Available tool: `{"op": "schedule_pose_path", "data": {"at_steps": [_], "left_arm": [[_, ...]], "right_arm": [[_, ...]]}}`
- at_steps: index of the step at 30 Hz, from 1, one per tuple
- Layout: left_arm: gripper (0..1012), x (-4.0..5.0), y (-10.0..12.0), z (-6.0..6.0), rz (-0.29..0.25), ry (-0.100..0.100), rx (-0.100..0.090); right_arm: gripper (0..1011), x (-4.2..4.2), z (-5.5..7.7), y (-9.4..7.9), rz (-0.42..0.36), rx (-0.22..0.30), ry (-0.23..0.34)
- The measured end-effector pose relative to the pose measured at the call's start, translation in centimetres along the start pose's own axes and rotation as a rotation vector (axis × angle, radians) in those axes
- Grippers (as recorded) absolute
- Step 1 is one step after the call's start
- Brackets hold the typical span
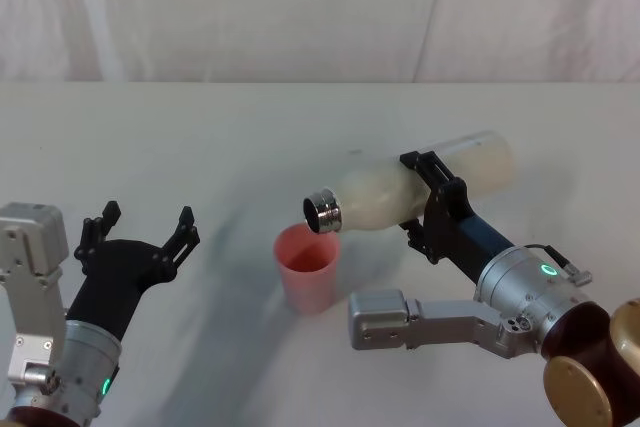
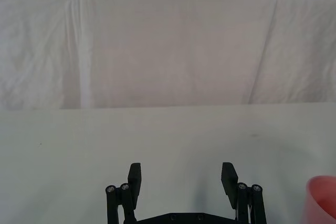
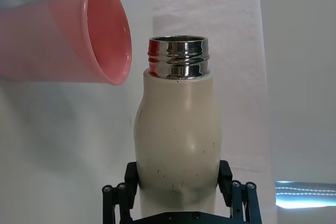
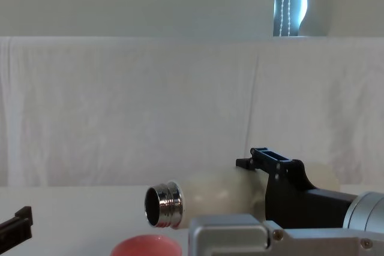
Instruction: Grasp the thermos with one hand and pour water into the cup lid.
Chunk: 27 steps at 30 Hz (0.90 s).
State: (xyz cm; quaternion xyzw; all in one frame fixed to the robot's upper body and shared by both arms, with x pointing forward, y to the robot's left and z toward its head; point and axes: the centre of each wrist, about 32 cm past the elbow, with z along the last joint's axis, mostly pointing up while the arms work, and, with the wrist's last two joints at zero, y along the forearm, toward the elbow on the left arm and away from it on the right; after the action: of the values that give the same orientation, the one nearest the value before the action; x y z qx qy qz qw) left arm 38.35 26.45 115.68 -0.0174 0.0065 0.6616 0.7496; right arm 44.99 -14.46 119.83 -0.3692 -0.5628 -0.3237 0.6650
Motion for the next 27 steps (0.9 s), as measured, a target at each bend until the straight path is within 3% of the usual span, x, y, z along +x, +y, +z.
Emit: {"op": "schedule_pose_path", "data": {"at_steps": [27], "left_arm": [[1001,0.00,0.00,0.00,0.000,0.000,0.000]], "right_arm": [[946,0.28,-0.20,-0.30,0.000,-0.007,-0.029]]}}
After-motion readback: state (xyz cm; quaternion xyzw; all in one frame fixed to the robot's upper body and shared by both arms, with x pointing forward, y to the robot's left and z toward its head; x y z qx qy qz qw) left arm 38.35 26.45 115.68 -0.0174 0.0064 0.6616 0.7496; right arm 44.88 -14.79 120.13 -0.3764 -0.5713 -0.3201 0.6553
